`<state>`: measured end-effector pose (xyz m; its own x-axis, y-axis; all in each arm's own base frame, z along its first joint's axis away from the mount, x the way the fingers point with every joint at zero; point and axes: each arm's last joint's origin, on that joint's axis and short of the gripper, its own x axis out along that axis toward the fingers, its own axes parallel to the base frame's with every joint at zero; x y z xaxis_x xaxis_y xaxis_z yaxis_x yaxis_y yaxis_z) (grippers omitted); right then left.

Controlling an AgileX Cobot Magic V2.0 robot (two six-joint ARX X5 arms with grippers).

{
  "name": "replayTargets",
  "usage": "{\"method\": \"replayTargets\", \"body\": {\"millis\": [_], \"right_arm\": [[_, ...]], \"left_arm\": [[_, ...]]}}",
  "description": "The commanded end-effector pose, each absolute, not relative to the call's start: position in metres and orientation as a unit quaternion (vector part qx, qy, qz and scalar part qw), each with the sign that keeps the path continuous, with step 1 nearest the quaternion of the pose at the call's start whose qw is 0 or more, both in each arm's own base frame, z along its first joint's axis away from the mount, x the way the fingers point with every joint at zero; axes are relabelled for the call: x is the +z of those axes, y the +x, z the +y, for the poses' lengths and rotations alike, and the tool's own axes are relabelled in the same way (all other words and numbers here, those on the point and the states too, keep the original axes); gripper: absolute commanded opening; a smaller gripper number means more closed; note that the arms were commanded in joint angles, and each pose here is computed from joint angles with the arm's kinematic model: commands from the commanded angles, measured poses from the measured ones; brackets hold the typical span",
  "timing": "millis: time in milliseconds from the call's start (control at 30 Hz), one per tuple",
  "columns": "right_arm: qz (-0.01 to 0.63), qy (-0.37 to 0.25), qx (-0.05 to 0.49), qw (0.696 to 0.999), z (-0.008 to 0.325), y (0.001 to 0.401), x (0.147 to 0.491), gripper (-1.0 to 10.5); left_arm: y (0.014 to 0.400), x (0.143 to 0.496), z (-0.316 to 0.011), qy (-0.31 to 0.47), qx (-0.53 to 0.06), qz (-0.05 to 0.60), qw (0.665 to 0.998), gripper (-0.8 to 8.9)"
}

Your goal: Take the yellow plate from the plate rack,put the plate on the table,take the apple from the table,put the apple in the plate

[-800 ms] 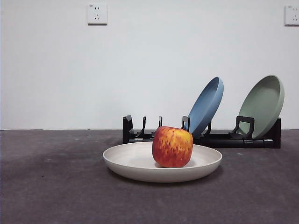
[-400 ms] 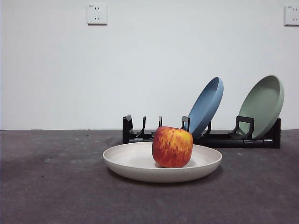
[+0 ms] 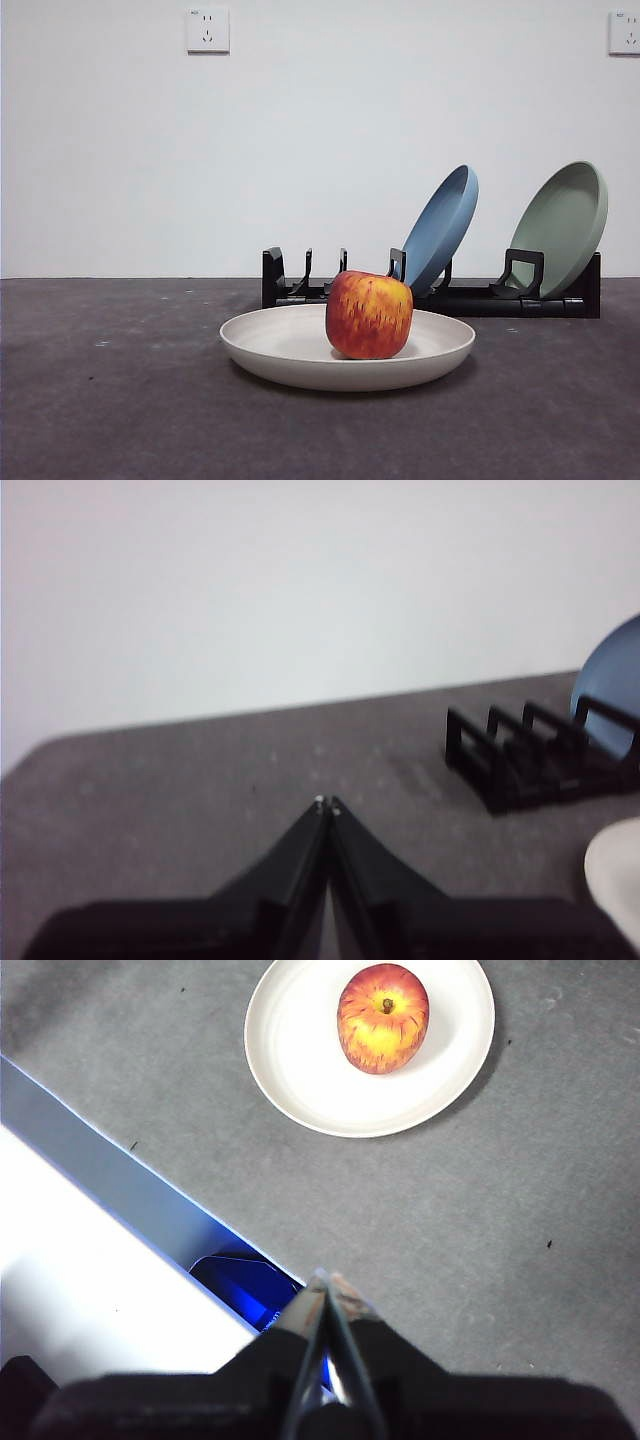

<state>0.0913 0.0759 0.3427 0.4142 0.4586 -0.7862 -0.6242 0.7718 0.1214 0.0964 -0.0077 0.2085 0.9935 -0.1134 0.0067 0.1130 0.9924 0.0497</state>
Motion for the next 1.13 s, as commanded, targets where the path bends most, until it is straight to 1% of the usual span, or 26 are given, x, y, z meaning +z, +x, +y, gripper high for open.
{"method": "replayTargets", "body": {"millis": [33, 233, 367, 500, 600, 767, 1133], "right_arm": [[0.432, -0.092, 0.323, 0.837, 0.076, 0.091, 0.343, 0.0], [0.432, -0.092, 0.323, 0.837, 0.076, 0.091, 0.343, 0.0], [0.432, -0.092, 0.323, 0.837, 0.076, 0.091, 0.343, 0.0], [0.432, -0.092, 0.323, 0.837, 0.076, 0.091, 0.343, 0.0], [0.432, -0.092, 0.323, 0.837, 0.076, 0.091, 0.343, 0.0], [0.432, -0.092, 0.323, 0.837, 0.076, 0.091, 0.343, 0.0], [0.432, -0.092, 0.323, 0.837, 0.076, 0.091, 0.343, 0.0]], "left_arm": [[0.097, 0.192, -0.007, 0.011, -0.053, 0.007, 0.998, -0.04], [0.098, 0.168, -0.006, 0.001, -0.048, 0.041, 0.998, -0.04], [0.098, 0.158, -0.006, -0.003, -0.048, 0.052, 0.998, -0.04], [0.096, 0.150, -0.006, -0.014, -0.047, 0.078, 0.996, -0.04], [0.096, 0.147, -0.006, -0.015, -0.048, 0.092, 0.995, -0.04], [0.096, 0.147, -0.006, -0.027, -0.048, 0.090, 0.994, -0.04], [0.096, 0.147, -0.006, -0.027, -0.046, 0.090, 0.994, -0.04]]}}
